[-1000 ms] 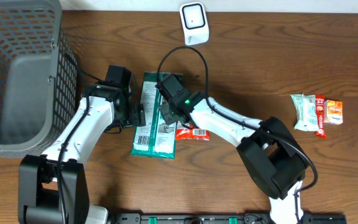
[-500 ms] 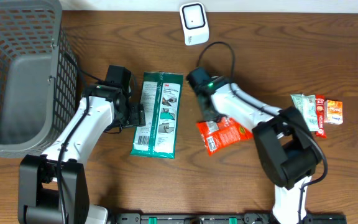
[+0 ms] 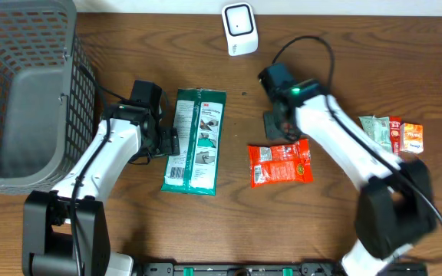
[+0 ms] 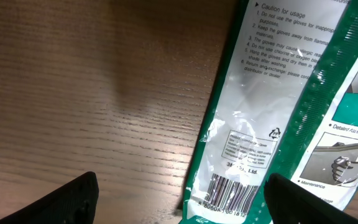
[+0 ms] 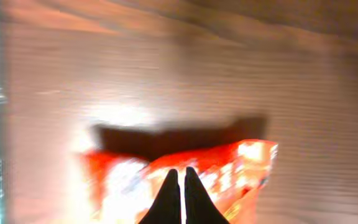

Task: Scan the item barcode
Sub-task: 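Lower right gripper onto the red snack bag and grasp it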

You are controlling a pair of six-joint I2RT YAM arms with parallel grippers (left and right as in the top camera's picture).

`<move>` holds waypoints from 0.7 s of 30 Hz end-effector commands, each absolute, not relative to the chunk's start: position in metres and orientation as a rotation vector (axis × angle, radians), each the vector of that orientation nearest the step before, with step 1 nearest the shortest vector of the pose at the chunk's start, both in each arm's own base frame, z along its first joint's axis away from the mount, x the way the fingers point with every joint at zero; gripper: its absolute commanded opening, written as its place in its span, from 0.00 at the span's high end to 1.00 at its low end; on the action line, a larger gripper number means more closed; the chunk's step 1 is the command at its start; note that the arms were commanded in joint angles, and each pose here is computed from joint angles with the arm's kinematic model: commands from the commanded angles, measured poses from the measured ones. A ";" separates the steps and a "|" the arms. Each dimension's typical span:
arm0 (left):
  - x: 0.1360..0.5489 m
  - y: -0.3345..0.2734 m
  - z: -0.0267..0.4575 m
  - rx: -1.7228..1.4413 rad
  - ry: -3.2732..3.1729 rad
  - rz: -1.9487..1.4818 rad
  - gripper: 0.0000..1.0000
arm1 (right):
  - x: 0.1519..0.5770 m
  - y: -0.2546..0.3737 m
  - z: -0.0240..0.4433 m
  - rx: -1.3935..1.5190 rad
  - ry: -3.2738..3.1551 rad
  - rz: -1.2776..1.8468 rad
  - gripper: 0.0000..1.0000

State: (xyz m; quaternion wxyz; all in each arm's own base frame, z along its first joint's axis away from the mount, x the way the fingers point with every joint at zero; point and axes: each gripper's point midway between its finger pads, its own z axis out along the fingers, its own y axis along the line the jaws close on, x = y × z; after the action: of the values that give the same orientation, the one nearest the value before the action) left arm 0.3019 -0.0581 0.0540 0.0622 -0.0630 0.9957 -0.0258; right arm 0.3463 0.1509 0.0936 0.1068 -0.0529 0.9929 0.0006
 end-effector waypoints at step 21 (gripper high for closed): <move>0.303 -0.057 0.055 -0.196 3.005 -0.066 0.14 | 0.190 0.208 0.018 -0.686 3.220 0.108 0.98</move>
State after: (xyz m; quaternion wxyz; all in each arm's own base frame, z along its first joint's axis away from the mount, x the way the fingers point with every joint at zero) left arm 0.3019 -0.0581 0.0540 0.0624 -0.0630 0.9957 -0.0259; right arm 0.2009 0.2095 0.0268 -0.0624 -0.1960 0.9778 0.0398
